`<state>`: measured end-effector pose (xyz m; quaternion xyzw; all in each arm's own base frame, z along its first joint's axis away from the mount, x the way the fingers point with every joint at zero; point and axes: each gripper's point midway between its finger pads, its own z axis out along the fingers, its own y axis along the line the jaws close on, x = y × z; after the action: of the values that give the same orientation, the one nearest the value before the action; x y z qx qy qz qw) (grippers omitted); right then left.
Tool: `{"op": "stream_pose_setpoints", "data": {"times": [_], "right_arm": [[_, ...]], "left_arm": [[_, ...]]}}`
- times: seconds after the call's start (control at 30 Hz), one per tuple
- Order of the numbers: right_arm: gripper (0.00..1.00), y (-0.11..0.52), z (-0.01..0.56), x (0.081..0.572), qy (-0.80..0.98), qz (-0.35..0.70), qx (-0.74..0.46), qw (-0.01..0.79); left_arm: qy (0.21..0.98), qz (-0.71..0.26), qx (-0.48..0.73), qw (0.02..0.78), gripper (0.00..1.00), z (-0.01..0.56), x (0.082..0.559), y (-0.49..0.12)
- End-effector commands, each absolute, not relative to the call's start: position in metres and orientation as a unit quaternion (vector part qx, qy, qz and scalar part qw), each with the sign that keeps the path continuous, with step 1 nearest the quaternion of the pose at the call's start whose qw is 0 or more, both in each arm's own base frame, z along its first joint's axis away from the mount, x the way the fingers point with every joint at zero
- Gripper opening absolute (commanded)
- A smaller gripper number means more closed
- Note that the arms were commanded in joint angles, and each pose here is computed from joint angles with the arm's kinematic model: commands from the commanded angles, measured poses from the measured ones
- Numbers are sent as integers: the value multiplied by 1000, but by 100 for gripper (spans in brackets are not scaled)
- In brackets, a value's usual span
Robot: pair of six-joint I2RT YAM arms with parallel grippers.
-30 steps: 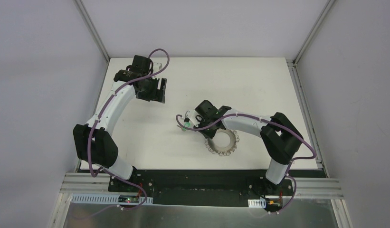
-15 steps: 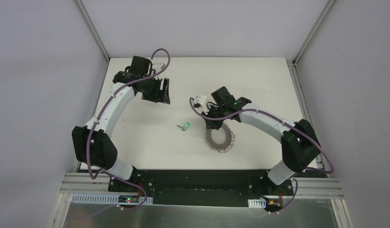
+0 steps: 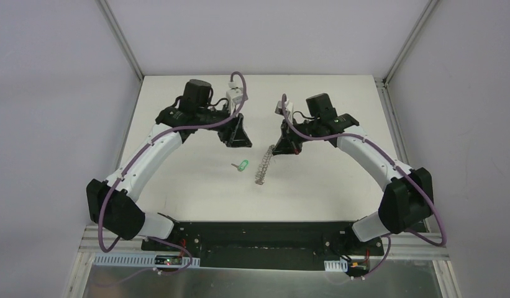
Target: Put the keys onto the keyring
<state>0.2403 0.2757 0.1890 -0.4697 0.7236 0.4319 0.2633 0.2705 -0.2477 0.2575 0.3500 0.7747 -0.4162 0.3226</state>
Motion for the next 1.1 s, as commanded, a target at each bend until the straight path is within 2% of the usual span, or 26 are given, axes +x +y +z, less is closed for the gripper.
{"op": "stream_pose_setpoints", "data": {"times": [0.0, 0.3, 0.7, 0.9, 1.07], "right_arm": [[0, 284, 262, 217, 639, 521, -488, 287], [0, 284, 290, 203, 610, 562, -485, 277], [0, 283, 291, 190, 593, 592, -483, 256], [0, 284, 288, 191, 597, 594, -476, 253], [0, 284, 283, 192, 603, 591, -473, 252]], "left_arm": [[656, -470, 467, 360, 52, 290, 236, -284], [610, -488, 520, 346, 46, 293, 218, -306], [587, -487, 550, 341, 44, 287, 208, -317], [582, -487, 560, 331, 35, 283, 202, -326], [585, -486, 560, 328, 21, 281, 204, -329]]}}
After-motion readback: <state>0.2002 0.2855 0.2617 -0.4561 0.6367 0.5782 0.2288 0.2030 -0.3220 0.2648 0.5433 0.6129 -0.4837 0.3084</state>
